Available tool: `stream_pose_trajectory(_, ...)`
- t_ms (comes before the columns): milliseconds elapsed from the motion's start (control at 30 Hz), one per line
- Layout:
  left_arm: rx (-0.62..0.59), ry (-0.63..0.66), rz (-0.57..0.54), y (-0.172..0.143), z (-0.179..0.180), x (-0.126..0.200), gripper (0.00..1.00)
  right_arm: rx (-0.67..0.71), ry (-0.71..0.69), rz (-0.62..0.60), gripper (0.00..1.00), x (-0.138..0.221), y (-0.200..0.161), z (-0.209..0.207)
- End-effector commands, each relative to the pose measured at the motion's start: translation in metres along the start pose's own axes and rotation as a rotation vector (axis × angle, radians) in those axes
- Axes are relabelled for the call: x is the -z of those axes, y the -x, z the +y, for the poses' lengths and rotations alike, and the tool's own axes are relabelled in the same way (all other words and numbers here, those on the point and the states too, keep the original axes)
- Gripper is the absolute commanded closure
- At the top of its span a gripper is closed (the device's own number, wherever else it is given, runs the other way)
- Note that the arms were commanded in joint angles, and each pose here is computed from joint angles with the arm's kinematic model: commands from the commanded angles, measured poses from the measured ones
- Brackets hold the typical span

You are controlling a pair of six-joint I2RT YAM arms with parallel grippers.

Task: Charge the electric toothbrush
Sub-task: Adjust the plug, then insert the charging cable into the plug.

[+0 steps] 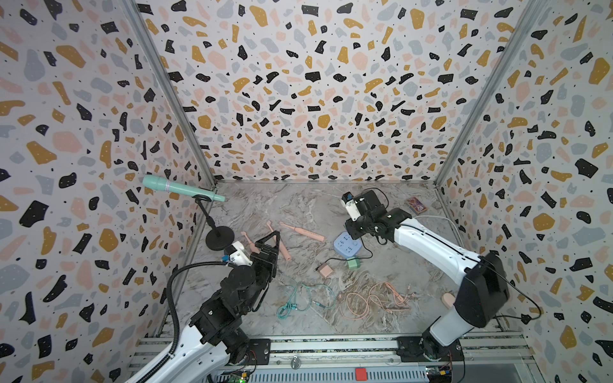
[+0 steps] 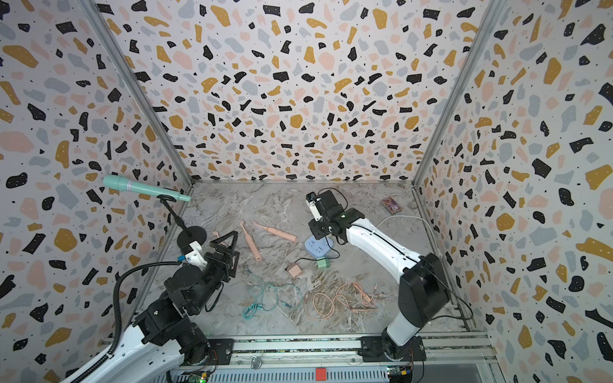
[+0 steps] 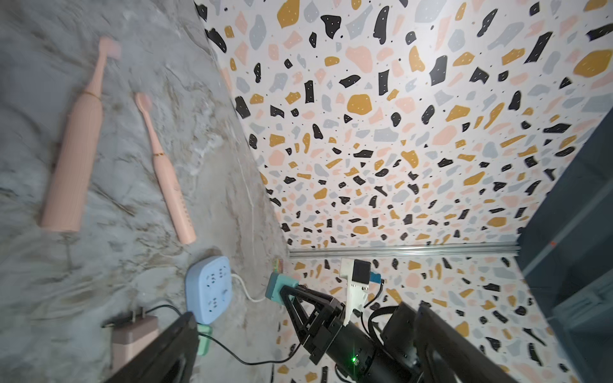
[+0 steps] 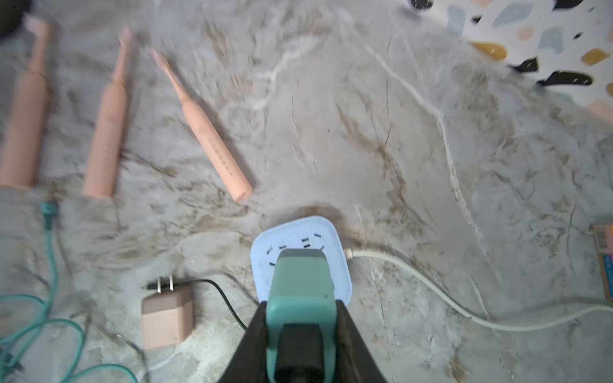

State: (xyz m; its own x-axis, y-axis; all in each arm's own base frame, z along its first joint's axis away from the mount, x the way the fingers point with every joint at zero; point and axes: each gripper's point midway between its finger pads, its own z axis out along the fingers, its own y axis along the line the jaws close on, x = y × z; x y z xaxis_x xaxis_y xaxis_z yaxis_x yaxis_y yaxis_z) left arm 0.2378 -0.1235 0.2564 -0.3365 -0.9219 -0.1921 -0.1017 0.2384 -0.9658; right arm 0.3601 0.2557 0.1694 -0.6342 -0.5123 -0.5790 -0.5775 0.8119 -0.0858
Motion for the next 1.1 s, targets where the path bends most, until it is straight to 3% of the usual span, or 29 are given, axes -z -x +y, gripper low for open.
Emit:
stream_pose_trajectory(0,-0.205,0.105,-0.062,0.016,0.015,0.008,0.01,0.099,-0.103,0.18,1.0,-0.009,-0.023,-0.009)
stream_pose_trajectory(167,-0.258,0.136,-0.088,0.023,0.024,0.012,0.0,0.176,-0.166,0.295,1.0,-0.035,-0.015,-0.014)
stream_pose_trajectory(433,-0.254,0.153,-0.085,0.022,0.039,0.014,0.0,0.184,-0.087,0.36,1.0,-0.057,-0.012,-0.013)
stream_pose_trajectory(667,-0.261,0.166,-0.074,0.019,0.043,0.013,0.0,0.177,0.029,0.328,1.0,-0.058,-0.016,0.003)
stream_pose_trajectory(1067,-0.247,0.168,-0.059,0.015,0.048,0.01,0.0,0.172,0.09,0.284,1.0,-0.061,-0.015,0.005)
